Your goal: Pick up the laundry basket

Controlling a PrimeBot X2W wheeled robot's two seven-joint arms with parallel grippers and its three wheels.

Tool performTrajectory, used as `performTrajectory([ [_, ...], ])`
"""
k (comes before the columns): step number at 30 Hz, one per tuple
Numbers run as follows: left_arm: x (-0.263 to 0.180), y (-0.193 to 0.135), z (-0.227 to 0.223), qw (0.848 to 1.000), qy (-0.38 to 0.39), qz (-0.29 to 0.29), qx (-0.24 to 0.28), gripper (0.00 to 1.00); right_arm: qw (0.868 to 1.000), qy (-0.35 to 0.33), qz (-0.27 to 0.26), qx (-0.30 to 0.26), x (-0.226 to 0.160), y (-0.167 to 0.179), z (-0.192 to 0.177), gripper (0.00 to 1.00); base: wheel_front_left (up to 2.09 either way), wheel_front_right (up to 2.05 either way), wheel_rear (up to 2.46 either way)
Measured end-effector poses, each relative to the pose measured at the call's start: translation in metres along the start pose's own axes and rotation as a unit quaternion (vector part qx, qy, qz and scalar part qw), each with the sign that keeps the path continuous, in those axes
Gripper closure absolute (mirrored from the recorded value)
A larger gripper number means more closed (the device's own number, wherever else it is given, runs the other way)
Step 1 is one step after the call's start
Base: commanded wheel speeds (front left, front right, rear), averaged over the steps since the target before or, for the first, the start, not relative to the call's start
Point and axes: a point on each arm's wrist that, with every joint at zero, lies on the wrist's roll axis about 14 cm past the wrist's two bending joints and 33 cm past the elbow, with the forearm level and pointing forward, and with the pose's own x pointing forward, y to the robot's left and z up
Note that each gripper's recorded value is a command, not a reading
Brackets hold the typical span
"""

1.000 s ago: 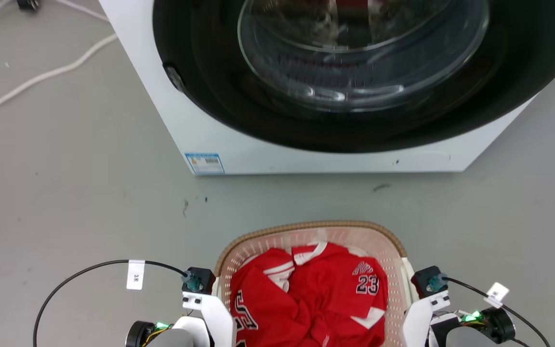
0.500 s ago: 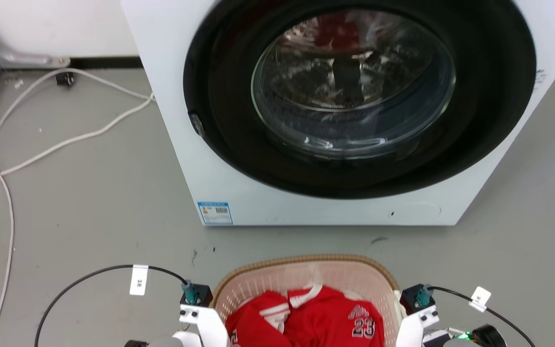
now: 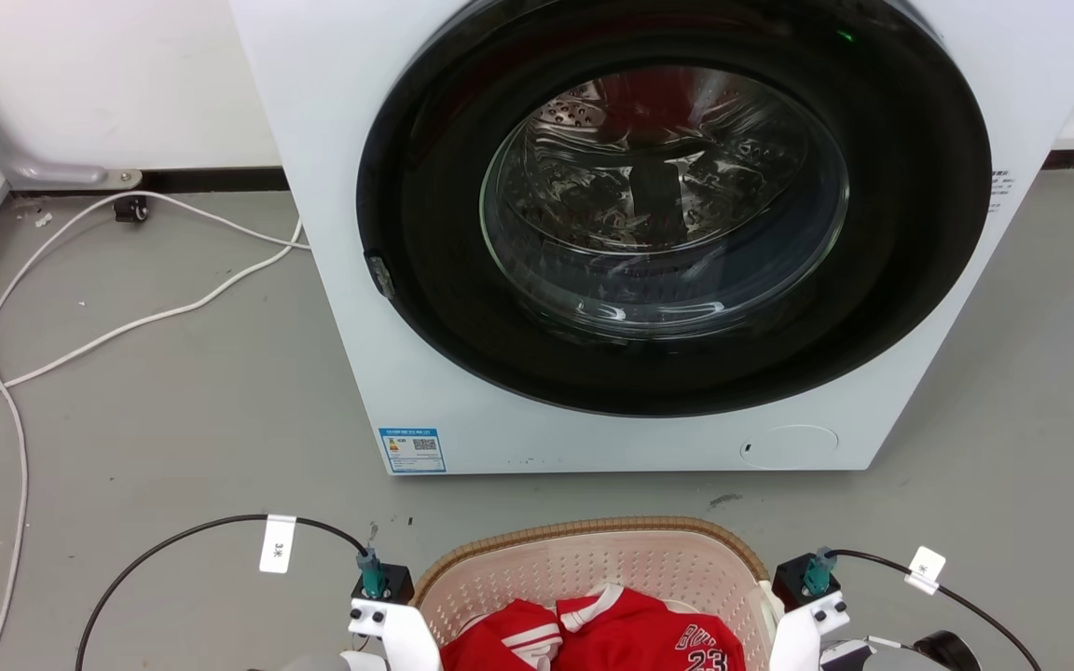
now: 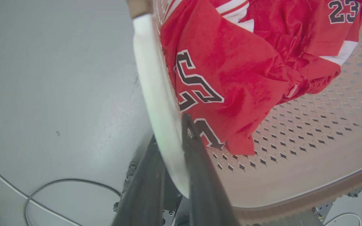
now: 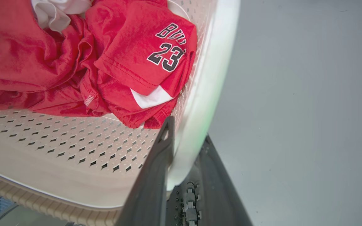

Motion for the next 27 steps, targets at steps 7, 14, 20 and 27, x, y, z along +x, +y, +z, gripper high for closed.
performTrajectory([
  [7,-0.003,0.002,-0.002,1.000,0.006,0.004,0.003,1.00,1.000,0.005,0.008,0.002,-0.002,0.004,-0.002,1.00,0.00,0.00,0.00],
  [14,-0.005,0.001,-0.006,1.000,0.017,0.004,0.006,1.00,1.000,0.013,0.010,0.003,-0.004,0.006,-0.006,1.00,0.00,0.00,0.00],
  [20,-0.004,-0.001,-0.008,1.000,0.026,0.002,0.012,1.00,1.000,0.018,0.011,0.004,-0.005,0.005,-0.008,1.00,0.00,0.00,0.00],
  [27,-0.005,-0.004,-0.006,0.999,0.037,0.001,0.022,1.00,1.000,0.025,0.011,0.006,-0.006,0.003,-0.011,1.00,0.00,0.00,0.00],
])
